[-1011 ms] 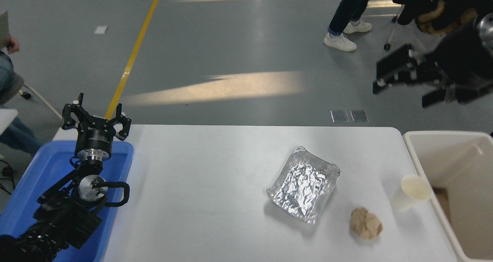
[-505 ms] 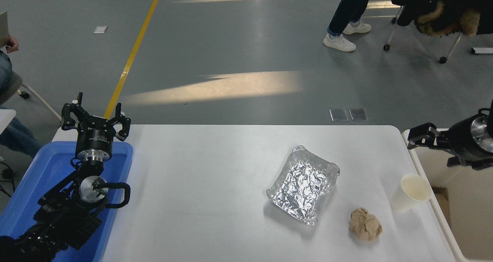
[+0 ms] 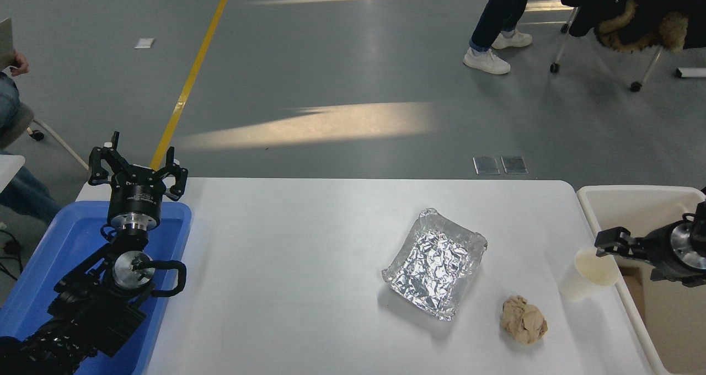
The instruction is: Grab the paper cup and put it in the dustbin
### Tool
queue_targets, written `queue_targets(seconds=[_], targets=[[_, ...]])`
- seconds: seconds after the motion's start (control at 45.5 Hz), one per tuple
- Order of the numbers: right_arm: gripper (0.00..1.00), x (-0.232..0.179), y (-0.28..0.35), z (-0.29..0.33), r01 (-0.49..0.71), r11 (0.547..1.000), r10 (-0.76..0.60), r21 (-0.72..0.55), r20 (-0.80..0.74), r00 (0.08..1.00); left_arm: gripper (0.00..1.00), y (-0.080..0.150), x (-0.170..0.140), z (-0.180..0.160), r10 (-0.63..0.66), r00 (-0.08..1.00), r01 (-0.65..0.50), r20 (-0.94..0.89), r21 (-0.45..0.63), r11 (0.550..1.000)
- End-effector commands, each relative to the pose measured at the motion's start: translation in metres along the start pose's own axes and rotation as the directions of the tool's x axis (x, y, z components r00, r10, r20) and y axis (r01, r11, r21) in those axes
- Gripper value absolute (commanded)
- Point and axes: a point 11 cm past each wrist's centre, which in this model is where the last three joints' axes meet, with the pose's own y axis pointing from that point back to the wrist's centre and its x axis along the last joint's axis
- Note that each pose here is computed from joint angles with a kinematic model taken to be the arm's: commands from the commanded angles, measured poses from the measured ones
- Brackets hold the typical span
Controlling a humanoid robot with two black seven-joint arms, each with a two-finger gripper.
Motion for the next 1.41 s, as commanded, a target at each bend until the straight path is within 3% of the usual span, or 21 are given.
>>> queue_targets(seconds=[0.0,0.22,0.396,0.44,0.484,0.549,1.011,1.385], targets=[[1.00,-0.011,-0.019,0.010,0.000,1.000,0.001,-0.010,0.009,1.000,0.99,0.000,0.000,0.000,0.000,1.000,0.000,0.000,0.000,1.000],[1.00,-0.016,-0.037,0.015,-0.019,1.000,0.019,-0.010,0.030,0.999,0.99,0.000,0.000,0.000,0.000,1.000,0.000,0.000,0.000,1.000],[0.85,-0.031,-0.059,0.002,-0.026,0.999,0.025,0.025,0.054,0.998,0.99,0.000,0.000,0.000,0.000,1.000,0.000,0.000,0.000,1.000],[0.75,-0.036,-0.062,0.002,-0.017,1.000,0.015,0.026,0.052,0.999,0.99,0.000,0.000,0.000,0.000,1.000,0.000,0.000,0.000,1.000],[0.53,-0.039,-0.064,-0.002,-0.008,1.000,0.007,0.029,0.045,0.999,0.99,0.000,0.000,0.000,0.000,1.000,0.000,-0.001,-0.001,1.000],[0.00,-0.043,-0.066,-0.004,0.012,1.000,-0.013,0.023,0.047,0.999,0.99,0.000,0.000,0.000,0.000,1.000,0.000,0.000,0.000,1.000],[0.00,-0.006,-0.021,-0.001,-0.034,0.999,0.030,0.030,0.112,0.993,0.99,-0.001,-0.001,0.000,-0.002,1.000,0.002,0.001,0.000,1.000],[0.00,0.017,0.166,-0.062,0.060,0.983,-0.052,0.176,-0.050,0.997,0.99,-0.001,-0.001,0.000,-0.002,1.000,0.002,0.001,0.000,1.000]])
